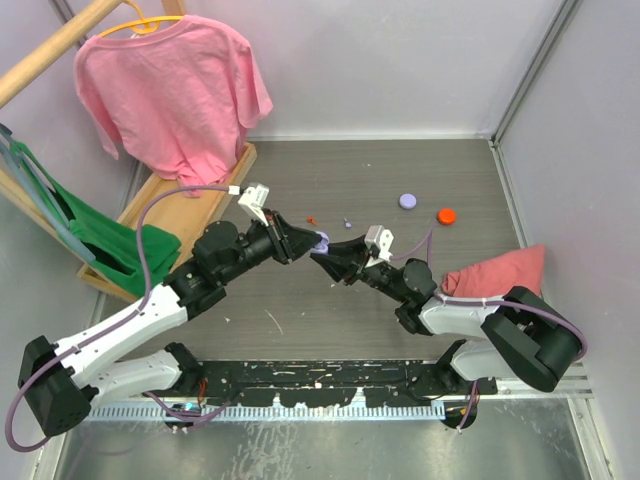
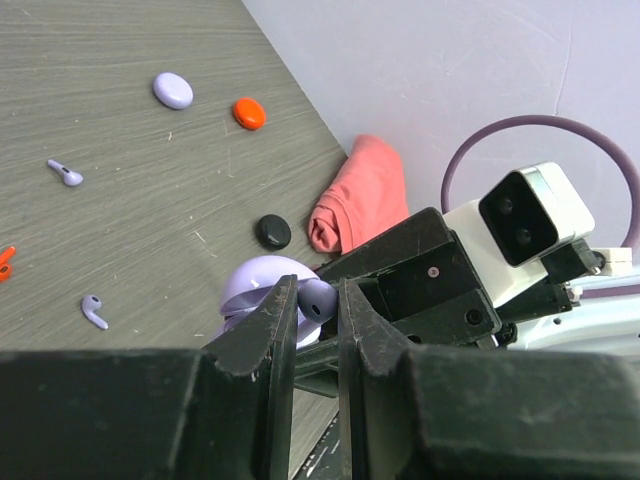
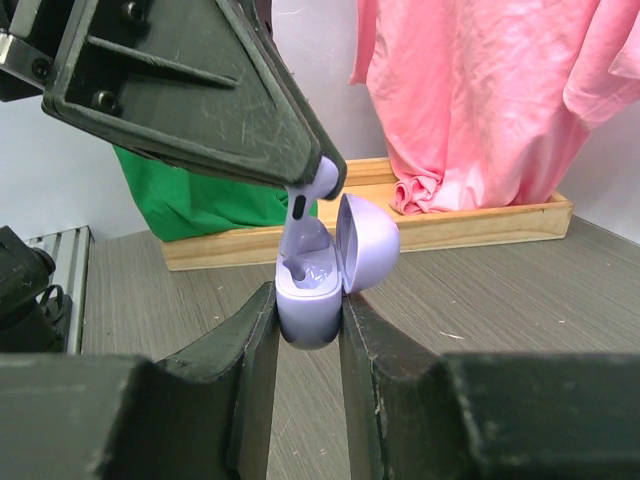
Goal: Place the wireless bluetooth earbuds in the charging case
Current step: Place the earbud in the charging case.
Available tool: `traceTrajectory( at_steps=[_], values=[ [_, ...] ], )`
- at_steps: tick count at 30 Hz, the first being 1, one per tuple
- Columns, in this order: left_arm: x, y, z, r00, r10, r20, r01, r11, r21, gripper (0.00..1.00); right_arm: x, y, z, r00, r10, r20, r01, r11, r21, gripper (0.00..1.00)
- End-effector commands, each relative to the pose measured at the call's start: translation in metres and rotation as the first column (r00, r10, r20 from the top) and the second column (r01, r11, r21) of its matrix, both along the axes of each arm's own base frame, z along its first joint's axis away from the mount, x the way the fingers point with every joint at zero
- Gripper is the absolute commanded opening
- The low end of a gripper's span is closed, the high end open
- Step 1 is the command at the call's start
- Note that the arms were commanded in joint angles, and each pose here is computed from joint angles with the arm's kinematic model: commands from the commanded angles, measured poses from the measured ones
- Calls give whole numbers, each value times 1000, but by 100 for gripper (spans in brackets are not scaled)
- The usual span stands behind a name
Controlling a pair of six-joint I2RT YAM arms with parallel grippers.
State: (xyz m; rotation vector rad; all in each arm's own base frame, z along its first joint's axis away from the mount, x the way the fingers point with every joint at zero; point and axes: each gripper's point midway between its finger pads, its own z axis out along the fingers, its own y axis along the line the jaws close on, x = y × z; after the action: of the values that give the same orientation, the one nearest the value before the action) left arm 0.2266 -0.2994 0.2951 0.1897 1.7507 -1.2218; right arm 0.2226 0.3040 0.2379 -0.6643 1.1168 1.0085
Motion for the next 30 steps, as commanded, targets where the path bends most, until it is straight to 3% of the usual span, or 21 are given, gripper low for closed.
traceTrajectory(
  at_steps=[1, 30],
  values=[
    [4, -3, 21, 996, 34, 82, -30, 998, -54, 7, -2, -1, 38, 995, -12, 102, 3, 996, 90, 1],
    [-1, 12, 1, 994, 76, 80, -78, 997, 20, 9, -4, -5, 42, 993, -24, 117, 12, 995, 100, 1]
  ],
)
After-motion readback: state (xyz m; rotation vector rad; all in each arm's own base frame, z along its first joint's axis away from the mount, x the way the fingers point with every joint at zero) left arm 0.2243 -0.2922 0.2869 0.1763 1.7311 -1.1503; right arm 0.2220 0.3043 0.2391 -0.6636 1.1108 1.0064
